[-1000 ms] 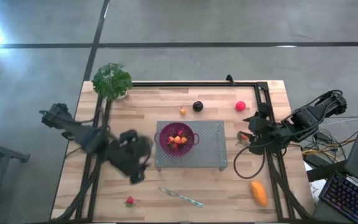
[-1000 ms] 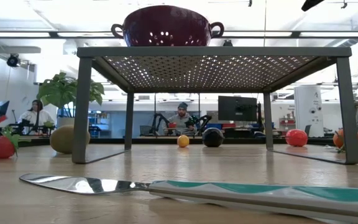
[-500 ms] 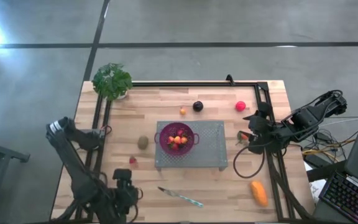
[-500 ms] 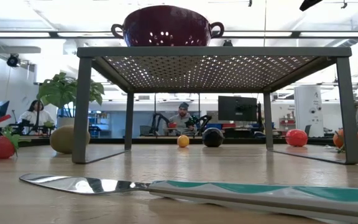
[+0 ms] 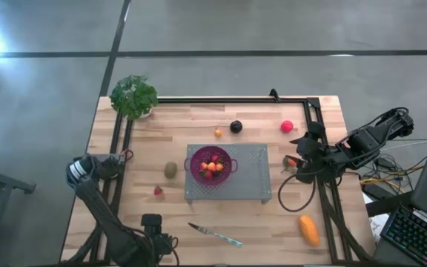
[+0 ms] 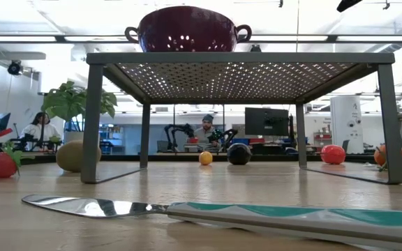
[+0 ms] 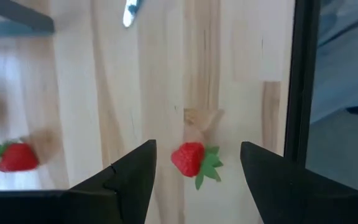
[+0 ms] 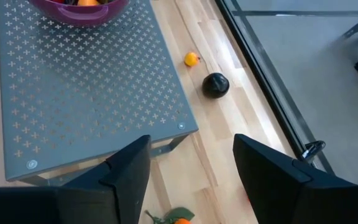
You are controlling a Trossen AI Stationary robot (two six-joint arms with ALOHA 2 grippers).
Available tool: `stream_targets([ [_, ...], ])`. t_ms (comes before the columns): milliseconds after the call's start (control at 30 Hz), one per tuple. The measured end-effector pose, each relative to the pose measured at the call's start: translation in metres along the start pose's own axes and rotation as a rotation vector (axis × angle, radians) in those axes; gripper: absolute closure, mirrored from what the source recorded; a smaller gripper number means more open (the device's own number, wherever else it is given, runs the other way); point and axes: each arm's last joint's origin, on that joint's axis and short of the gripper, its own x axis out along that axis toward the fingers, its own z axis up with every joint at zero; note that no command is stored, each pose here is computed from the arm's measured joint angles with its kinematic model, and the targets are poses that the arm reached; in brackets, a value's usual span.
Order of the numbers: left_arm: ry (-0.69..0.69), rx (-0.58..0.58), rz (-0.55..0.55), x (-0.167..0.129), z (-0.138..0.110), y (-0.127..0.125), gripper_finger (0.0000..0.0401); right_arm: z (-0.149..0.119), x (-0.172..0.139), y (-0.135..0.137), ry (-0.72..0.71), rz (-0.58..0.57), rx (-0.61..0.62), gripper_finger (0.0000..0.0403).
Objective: Pick & Place Fruit
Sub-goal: Put the strawberry into the purple strainer bowl
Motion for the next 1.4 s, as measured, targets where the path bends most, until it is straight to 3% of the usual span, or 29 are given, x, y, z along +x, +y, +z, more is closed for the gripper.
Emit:
stream_targets([
  [367,-0.004,-0.035,0.02,0.007,-0.003,-0.002,0.0163,0.0,0.0,0.0,-0.001,0.001,0.002,0.0163],
  [567,-0.034,-0.06,-0.042,0.035,-0.011,-0.007,0.0163,0.0,0.0,0.0,-0.001,0.0,0.001,0.0146],
  [800,0.066,-0.087,-0.023,0.049,-0.022,0.0,0.0169,0.0,0.0,0.0,-0.005,-0.004,0.002,0.0135],
  [1400,0.087,-0.098,-0.017,0.057,-0.028,0.003,0.0204,0.0,0.0,0.0,-0.006,-0.004,0.007,0.0167],
])
